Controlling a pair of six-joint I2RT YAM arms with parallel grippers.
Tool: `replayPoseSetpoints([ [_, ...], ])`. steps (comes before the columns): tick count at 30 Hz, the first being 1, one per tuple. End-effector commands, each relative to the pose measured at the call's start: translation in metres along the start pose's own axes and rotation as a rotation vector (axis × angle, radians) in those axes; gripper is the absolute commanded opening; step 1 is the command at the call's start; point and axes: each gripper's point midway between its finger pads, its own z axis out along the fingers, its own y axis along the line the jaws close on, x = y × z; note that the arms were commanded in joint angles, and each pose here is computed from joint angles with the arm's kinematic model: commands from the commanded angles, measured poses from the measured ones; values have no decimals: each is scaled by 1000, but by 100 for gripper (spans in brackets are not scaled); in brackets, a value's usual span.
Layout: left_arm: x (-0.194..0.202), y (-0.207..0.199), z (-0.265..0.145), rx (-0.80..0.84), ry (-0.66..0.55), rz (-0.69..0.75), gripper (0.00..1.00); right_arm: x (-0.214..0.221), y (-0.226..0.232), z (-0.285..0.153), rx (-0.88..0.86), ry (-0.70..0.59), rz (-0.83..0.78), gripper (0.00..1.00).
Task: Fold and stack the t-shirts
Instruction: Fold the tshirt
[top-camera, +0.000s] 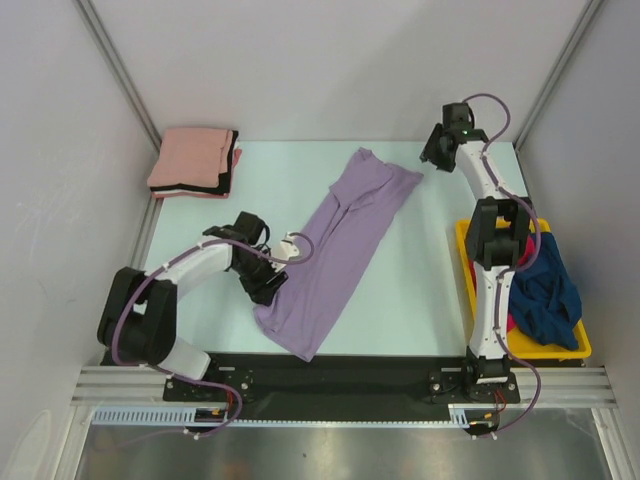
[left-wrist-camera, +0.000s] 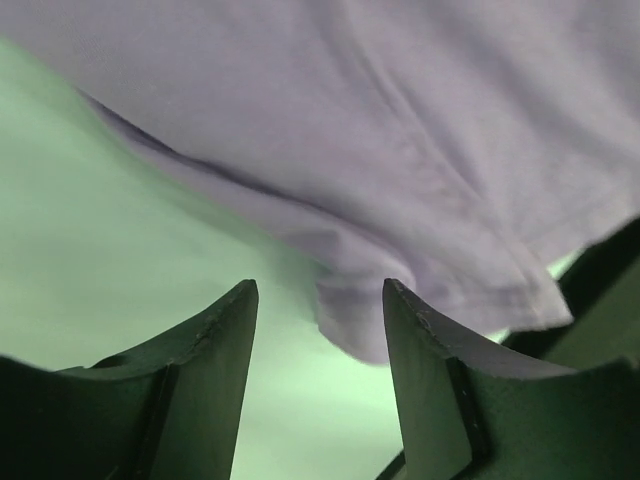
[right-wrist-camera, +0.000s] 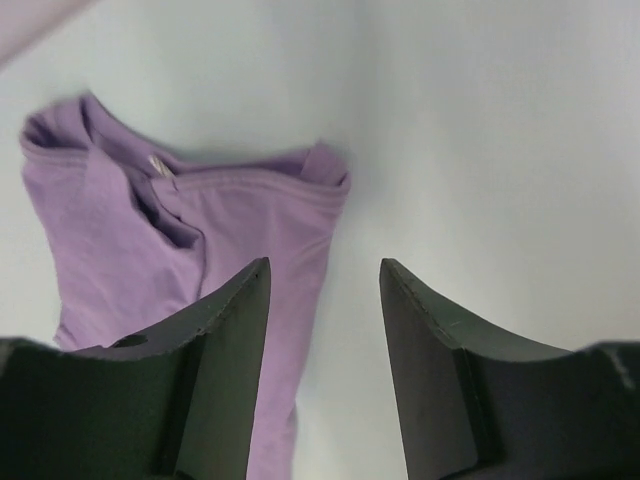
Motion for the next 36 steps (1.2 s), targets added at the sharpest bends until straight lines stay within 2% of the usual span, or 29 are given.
replayPoseSetpoints([
  [1, 7, 17, 23, -69, 20, -84, 59, 39, 13, 21, -66, 106, 110, 52],
  [4, 16, 14, 29, -58, 42, -63, 61, 56, 9, 41, -41, 146, 155, 51],
  [7, 21, -6, 35, 22, 38, -57, 61, 61, 7, 56, -25, 158, 189, 44],
  [9, 31, -26, 42, 101, 64, -55, 58, 66, 9, 65, -31, 162, 209, 31],
  [12, 42, -43, 52, 131, 139, 14, 44, 67, 22, 75, -90, 165, 258, 10],
  [13, 42, -50, 52, 160, 144, 33, 37, 74, 24, 86, -102, 183, 268, 5],
  [14, 41, -54, 52, 175, 141, 51, 35, 75, 28, 90, -110, 184, 287, 0],
  [15, 40, -59, 52, 193, 140, 76, 34, 60, 39, 89, -144, 153, 292, 0],
  [16, 37, -68, 56, 211, 137, 118, 33, 54, 51, 96, -176, 137, 303, 0],
  [17, 36, -74, 58, 222, 145, 143, 33, 66, 51, 105, -170, 158, 309, 0],
  [18, 34, -79, 61, 229, 147, 175, 33, 53, 62, 105, -201, 125, 322, 0],
  [21, 21, -105, 70, 272, 157, 273, 33, 52, 81, 120, -258, 96, 391, 0],
  [22, 14, -115, 74, 291, 147, 308, 33, 44, 86, 124, -272, 51, 406, 0],
  [24, -1, -131, 74, 333, 115, 333, 34, 44, 96, 132, -292, 16, 425, 0],
  [29, -15, -154, 75, 396, 92, 355, 43, 27, 109, 136, -343, -55, 459, 1],
  [30, -18, -153, 74, 392, 86, 357, 44, 23, 111, 132, -347, -57, 457, 7],
  [31, -18, -152, 73, 389, 84, 355, 47, 19, 108, 130, -344, -64, 442, 21],
  [33, -14, -151, 71, 390, 83, 352, 51, 14, 104, 120, -330, -61, 408, 33],
  [34, -15, -146, 66, 377, 70, 346, 54, -6, 106, 101, -332, -97, 394, 39],
  [35, -14, -142, 62, 369, 65, 347, 54, -9, 95, 98, -307, -103, 365, 50],
  [36, -15, -133, 51, 331, 56, 329, 55, -19, 89, 89, -293, -123, 357, 52],
])
